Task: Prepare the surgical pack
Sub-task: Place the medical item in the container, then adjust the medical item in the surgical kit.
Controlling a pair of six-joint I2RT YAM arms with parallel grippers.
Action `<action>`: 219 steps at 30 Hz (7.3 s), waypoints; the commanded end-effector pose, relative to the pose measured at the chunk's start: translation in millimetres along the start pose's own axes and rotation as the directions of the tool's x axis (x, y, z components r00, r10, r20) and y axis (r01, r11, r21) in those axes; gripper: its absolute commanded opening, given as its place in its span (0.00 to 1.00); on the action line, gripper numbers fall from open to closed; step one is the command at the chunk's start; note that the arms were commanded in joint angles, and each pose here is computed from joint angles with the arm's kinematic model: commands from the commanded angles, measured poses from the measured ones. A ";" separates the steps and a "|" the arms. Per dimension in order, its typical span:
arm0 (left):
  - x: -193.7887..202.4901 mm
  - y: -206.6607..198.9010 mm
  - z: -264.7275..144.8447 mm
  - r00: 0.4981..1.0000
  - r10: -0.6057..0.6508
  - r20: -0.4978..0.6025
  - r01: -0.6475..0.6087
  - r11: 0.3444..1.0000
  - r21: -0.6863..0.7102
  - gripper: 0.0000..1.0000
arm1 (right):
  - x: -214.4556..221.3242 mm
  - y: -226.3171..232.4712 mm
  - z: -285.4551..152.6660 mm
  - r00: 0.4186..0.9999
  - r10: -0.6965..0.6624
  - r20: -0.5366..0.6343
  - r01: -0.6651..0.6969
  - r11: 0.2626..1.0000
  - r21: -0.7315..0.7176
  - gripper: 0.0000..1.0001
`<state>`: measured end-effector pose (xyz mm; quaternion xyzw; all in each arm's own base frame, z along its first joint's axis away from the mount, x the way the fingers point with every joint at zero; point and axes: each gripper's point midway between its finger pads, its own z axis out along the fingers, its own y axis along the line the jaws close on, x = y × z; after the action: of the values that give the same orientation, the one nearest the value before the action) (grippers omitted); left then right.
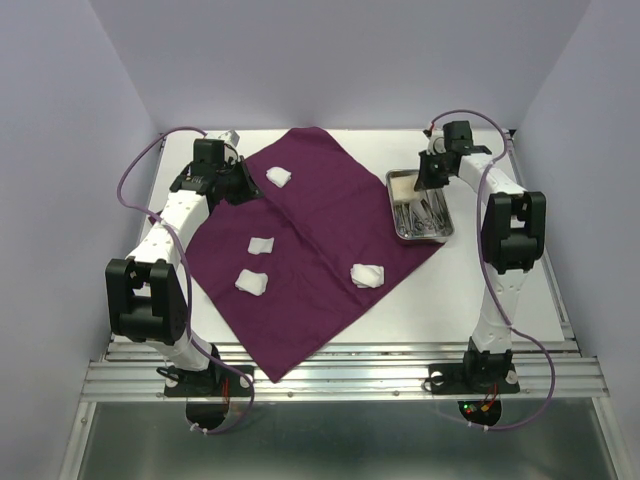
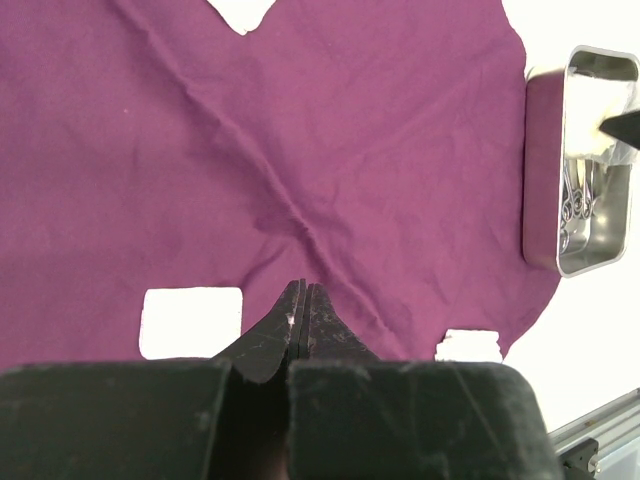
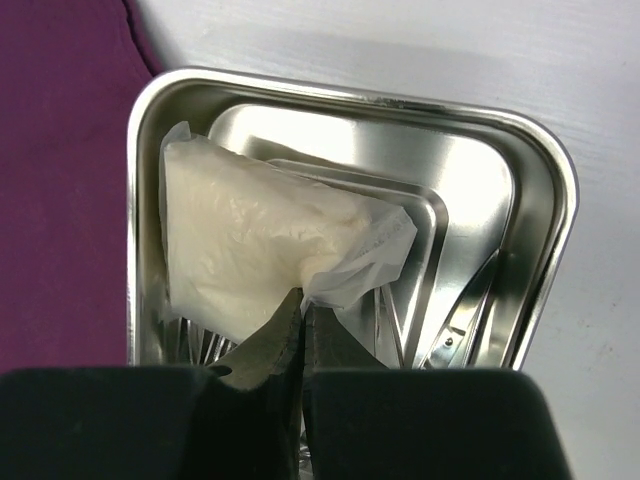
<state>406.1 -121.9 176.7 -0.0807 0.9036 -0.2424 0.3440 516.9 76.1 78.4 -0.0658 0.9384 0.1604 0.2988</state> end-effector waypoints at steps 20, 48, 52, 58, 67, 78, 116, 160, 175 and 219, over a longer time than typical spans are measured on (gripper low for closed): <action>-6.2 -10.3 -9.3 0.999 0.025 0.033 -0.026 0.999 0.036 0.00 | -41.7 -23.6 2.2 0.992 -0.011 0.125 -0.002 0.995 0.099 0.32; 1.6 -8.9 1.8 1.000 0.014 0.004 -0.014 0.999 0.051 0.00 | -36.7 9.1 -6.0 0.967 0.108 0.232 -0.134 0.986 0.100 0.38; 2.5 -6.6 1.8 1.000 0.017 0.004 -0.017 0.999 0.041 0.00 | -37.5 12.5 14.6 0.971 0.108 0.213 -0.133 0.985 0.107 0.38; 3.9 -4.2 2.2 1.000 0.019 0.003 -0.019 0.999 0.032 0.00 | -16.8 17.4 40.7 0.983 0.111 0.148 -0.130 0.983 0.130 0.38; 3.3 -5.1 1.8 1.000 0.024 0.003 -0.024 0.999 0.035 0.00 | -10.9 8.2 38.8 0.981 0.084 0.175 -0.124 0.964 0.235 0.38; 1.2 -6.5 3.0 1.000 0.012 0.009 -0.012 0.999 0.040 0.00 | -71.8 36.9 -39.5 0.931 0.054 0.361 -0.127 0.976 0.179 0.52; 45.2 109.4 -35.7 0.980 -0.157 0.124 0.197 0.877 -0.439 0.28 | 116.6 331.3 -32.6 0.967 -0.202 0.153 0.217 0.972 -0.087 0.63; 126.7 121.5 41.7 0.931 -0.348 -0.109 0.297 0.897 -0.327 0.30 | 123.2 306.8 -27.5 0.967 -0.210 0.145 0.206 0.978 0.040 0.66; 101.0 111.5 19.4 0.960 -0.274 -0.067 0.239 0.917 -0.320 0.01 | 126.9 305.0 -27.3 0.969 -0.203 0.138 0.200 0.979 0.040 0.66; 129.5 39.7 -74.2 0.983 -0.142 -0.118 0.141 0.990 -0.017 0.00 | 136.0 349.5 -14.6 0.976 -0.201 0.084 0.213 0.963 -0.168 0.66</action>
<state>271.3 -92.6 122.0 -0.1244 0.9225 -0.2437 0.2721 311.3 381.0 76.3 -0.1854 0.9144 0.1850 0.3086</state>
